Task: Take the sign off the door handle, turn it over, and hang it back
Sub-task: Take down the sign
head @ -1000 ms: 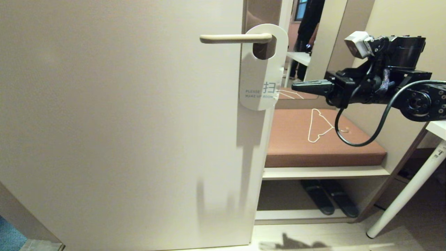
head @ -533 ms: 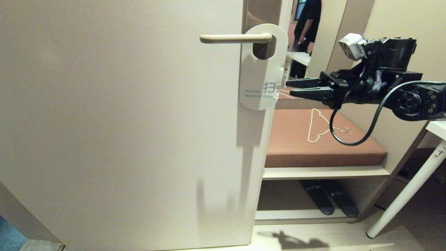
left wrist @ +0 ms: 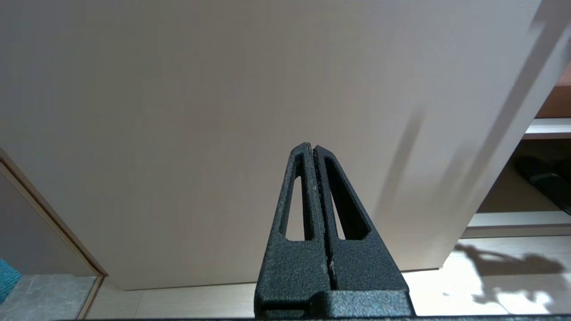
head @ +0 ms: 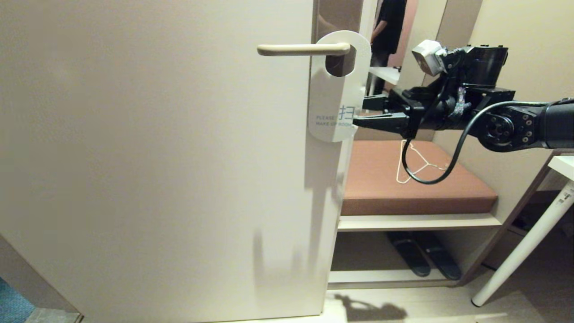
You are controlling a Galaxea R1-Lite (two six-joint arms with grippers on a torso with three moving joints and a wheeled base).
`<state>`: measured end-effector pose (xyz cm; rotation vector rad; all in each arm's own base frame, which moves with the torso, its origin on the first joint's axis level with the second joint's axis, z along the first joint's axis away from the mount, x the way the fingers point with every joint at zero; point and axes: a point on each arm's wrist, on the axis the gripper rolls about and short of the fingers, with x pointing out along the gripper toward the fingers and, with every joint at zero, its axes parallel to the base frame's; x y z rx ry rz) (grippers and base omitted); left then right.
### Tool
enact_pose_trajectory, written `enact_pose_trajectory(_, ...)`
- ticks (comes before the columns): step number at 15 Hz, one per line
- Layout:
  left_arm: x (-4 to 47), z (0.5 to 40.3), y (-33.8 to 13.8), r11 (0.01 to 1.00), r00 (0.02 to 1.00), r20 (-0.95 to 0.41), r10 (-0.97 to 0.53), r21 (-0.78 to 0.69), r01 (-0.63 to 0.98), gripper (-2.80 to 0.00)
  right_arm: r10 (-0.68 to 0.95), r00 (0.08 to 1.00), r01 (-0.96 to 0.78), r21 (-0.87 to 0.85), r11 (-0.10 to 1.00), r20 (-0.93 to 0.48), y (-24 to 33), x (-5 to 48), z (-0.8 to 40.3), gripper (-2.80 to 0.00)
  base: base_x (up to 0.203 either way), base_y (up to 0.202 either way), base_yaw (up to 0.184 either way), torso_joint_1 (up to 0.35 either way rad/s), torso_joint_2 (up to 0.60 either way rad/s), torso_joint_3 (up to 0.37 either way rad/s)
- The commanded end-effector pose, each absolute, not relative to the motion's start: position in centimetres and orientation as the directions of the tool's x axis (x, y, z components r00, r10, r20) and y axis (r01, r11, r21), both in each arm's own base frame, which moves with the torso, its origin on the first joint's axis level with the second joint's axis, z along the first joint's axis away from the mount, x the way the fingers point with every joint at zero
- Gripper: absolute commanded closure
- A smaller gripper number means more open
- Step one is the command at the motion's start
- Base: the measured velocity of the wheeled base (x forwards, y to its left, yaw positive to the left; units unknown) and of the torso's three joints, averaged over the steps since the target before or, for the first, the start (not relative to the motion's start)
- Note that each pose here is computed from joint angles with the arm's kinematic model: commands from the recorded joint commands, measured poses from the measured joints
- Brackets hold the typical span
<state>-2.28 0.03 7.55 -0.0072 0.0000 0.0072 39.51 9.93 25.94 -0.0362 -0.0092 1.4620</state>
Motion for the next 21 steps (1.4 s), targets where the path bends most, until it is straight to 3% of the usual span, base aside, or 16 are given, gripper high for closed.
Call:
enact_pose_trajectory(1, -2.3, 7.5, 0.0, 1.000, 1.000, 0.000, 0.008, -0.008, -0.008, 0.00, 0.996, 0.093, -0.995, -0.030, 0.093, -0.016, 10.3, 39.6, 25.8, -2.80, 0.000, 0.000, 0.000, 0.000, 0.00, 0.000)
enact_pose_trajectory(17, -2.3, 7.5, 0.0, 1.000, 1.000, 0.000, 0.008, -0.008, -0.008, 0.00, 1.000, 0.018, -0.999, -0.044, 0.018, -0.010, 13.8, 40.0, 25.6, -2.80, 0.000, 0.000, 0.000, 0.000, 0.00, 0.000)
enact_pose_trajectory(18, -2.3, 7.5, 0.0, 1.000, 1.000, 0.000, 0.008, -0.008, -0.008, 0.00, 1.000, 0.018, -0.999, -0.044, 0.018, -0.010, 13.8, 40.0, 25.6, 0.00, 0.000, 0.000, 0.000, 0.000, 0.00, 0.000)
enact_pose_trajectory(21, -2.3, 7.5, 0.0, 1.000, 1.000, 0.000, 0.008, -0.008, -0.008, 0.00, 1.000, 0.018, -0.999, -0.048, 0.018, -0.009, 13.8, 40.0, 25.7, 0.00, 0.000, 0.000, 0.000, 0.000, 0.00, 0.000)
